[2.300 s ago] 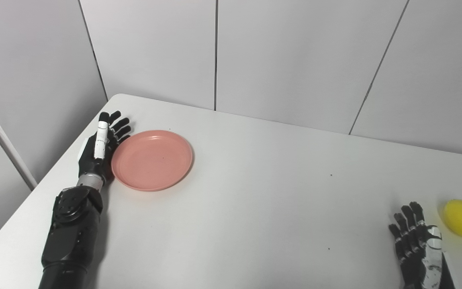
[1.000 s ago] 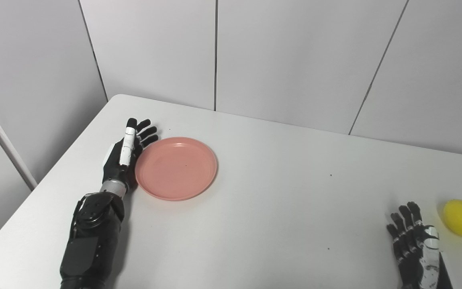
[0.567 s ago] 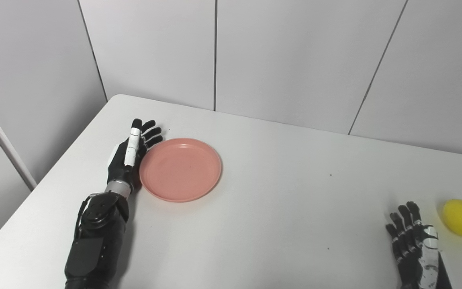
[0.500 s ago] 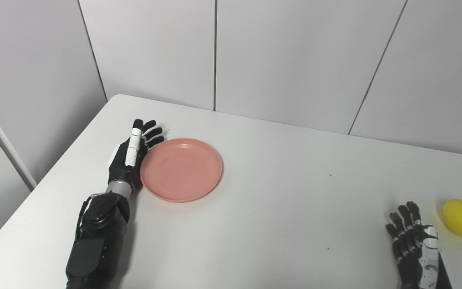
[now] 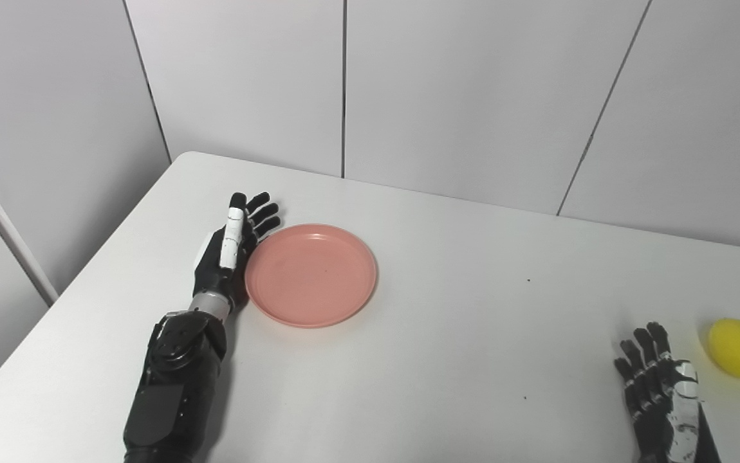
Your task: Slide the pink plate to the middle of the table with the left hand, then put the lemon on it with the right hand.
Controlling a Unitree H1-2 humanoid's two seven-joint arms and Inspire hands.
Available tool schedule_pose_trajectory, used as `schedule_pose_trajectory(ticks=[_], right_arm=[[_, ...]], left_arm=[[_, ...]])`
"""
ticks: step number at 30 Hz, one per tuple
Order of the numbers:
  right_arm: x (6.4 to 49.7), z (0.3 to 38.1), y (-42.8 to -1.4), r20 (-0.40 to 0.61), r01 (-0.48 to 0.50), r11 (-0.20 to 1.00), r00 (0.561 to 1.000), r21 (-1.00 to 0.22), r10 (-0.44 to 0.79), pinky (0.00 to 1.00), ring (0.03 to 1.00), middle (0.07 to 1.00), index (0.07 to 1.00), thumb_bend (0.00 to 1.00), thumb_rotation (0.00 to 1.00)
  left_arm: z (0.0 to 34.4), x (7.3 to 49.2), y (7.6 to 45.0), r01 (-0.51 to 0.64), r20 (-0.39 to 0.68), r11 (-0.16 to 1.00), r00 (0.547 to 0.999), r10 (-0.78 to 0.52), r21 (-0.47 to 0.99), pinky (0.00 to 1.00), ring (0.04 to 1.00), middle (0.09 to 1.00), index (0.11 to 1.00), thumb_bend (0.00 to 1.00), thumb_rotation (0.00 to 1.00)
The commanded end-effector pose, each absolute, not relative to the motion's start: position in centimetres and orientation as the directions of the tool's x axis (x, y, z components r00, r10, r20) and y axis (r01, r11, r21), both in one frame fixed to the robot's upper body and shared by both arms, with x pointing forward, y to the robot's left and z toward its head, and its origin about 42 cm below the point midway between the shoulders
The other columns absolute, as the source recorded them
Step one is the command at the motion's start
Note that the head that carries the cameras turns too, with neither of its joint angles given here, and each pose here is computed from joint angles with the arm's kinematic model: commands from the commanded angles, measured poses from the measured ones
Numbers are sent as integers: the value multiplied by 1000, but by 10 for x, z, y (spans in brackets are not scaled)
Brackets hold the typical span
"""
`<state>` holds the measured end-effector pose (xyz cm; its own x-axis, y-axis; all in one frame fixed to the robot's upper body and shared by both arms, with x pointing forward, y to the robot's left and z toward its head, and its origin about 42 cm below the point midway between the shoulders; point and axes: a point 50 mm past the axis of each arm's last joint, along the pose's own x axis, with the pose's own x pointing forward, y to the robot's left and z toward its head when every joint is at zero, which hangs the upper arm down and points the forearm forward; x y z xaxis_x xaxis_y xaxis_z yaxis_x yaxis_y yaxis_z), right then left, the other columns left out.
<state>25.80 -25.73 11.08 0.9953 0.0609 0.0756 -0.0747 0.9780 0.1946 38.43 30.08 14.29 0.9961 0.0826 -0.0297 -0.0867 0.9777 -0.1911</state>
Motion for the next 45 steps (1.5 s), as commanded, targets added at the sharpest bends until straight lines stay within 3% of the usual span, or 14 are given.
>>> schedule_pose_trajectory(ticks=[1,10,22,35,45], right_arm=[[250,97,-251,34,-72,970,997,232,66,1000,984,997,991,714,1000],[250,98,-250,39,-78,970,997,230,70,1000,981,994,993,702,1000],[250,97,-251,37,-76,971,997,226,70,1000,972,988,987,697,1000],[252,96,-247,37,-74,970,997,232,67,1000,969,987,985,694,1000],[252,97,-245,37,-78,968,997,238,71,1000,973,991,984,699,1000]], left_arm=[[144,387,293,-79,-45,980,996,72,-182,764,841,834,801,920,913],[147,383,278,-82,-63,986,995,74,-147,796,840,831,793,845,975],[145,375,266,-76,-75,988,995,66,-137,767,820,807,793,836,981],[144,366,254,-62,-101,995,993,53,-84,813,836,843,832,785,1000],[140,363,237,-66,-124,995,991,57,-68,780,829,822,801,746,1000]])
